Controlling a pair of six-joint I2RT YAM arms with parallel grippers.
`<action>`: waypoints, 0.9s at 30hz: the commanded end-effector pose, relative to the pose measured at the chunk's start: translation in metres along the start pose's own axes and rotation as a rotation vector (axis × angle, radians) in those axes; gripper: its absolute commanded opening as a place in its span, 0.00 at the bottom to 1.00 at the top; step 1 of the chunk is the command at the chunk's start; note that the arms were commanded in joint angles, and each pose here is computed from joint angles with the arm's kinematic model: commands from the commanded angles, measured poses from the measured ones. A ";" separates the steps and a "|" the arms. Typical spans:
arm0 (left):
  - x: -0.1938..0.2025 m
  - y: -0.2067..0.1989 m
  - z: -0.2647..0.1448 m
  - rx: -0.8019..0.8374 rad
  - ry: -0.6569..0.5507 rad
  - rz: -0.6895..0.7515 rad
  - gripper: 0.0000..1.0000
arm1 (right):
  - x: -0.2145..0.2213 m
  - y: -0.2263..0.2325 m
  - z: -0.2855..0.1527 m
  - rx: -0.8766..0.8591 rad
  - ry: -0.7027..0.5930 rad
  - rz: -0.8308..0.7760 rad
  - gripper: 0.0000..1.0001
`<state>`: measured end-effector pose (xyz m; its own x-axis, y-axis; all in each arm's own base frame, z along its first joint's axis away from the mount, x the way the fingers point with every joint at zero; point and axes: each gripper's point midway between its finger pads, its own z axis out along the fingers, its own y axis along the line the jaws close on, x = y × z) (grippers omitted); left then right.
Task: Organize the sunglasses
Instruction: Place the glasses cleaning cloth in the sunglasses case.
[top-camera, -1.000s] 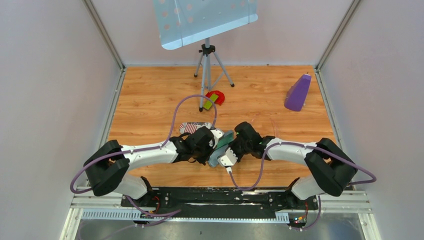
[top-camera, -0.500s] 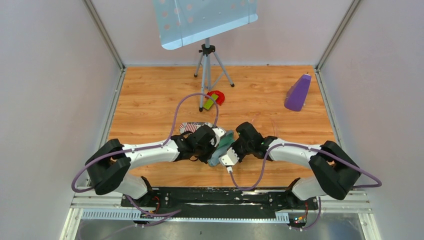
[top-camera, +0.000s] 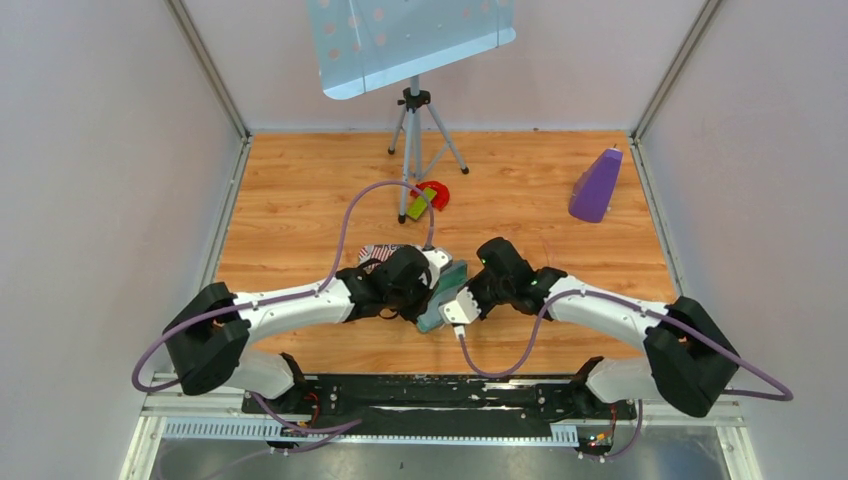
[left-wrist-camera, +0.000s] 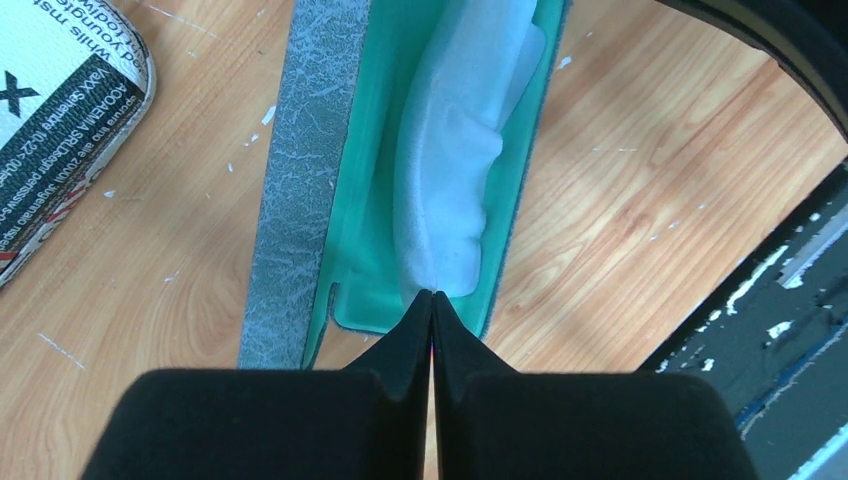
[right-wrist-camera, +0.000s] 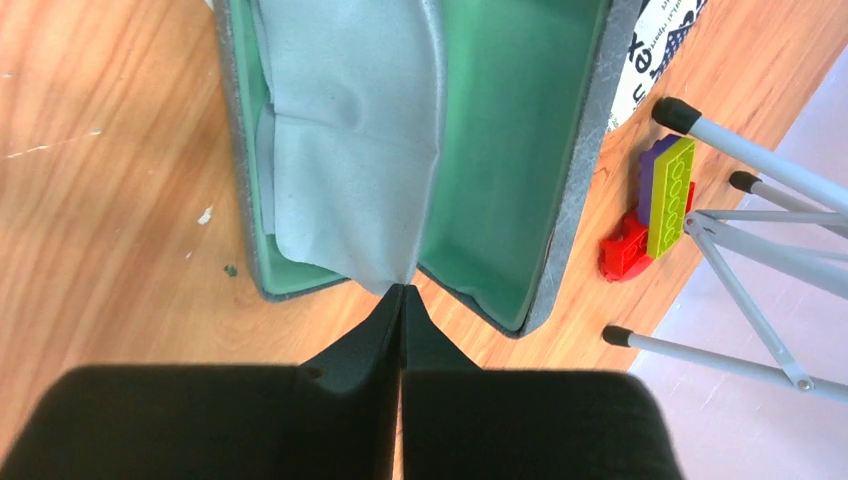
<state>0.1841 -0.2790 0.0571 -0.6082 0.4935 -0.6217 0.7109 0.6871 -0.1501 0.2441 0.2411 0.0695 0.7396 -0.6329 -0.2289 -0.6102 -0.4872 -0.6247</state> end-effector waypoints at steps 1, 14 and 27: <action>-0.017 -0.011 -0.013 0.039 -0.056 -0.031 0.00 | 0.000 0.012 -0.016 -0.047 0.011 0.054 0.00; -0.029 -0.056 -0.024 0.124 -0.108 -0.042 0.00 | -0.014 0.025 -0.048 -0.054 -0.024 0.100 0.00; -0.037 -0.074 -0.038 0.128 -0.137 -0.042 0.00 | -0.028 0.040 -0.069 -0.061 -0.067 0.127 0.00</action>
<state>0.1413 -0.3235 0.1083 -0.5872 0.4122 -0.6967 0.7415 0.6190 -0.2588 0.1969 0.2042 0.1118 0.6934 -0.6506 -0.3096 -0.6730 -0.4312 -0.6010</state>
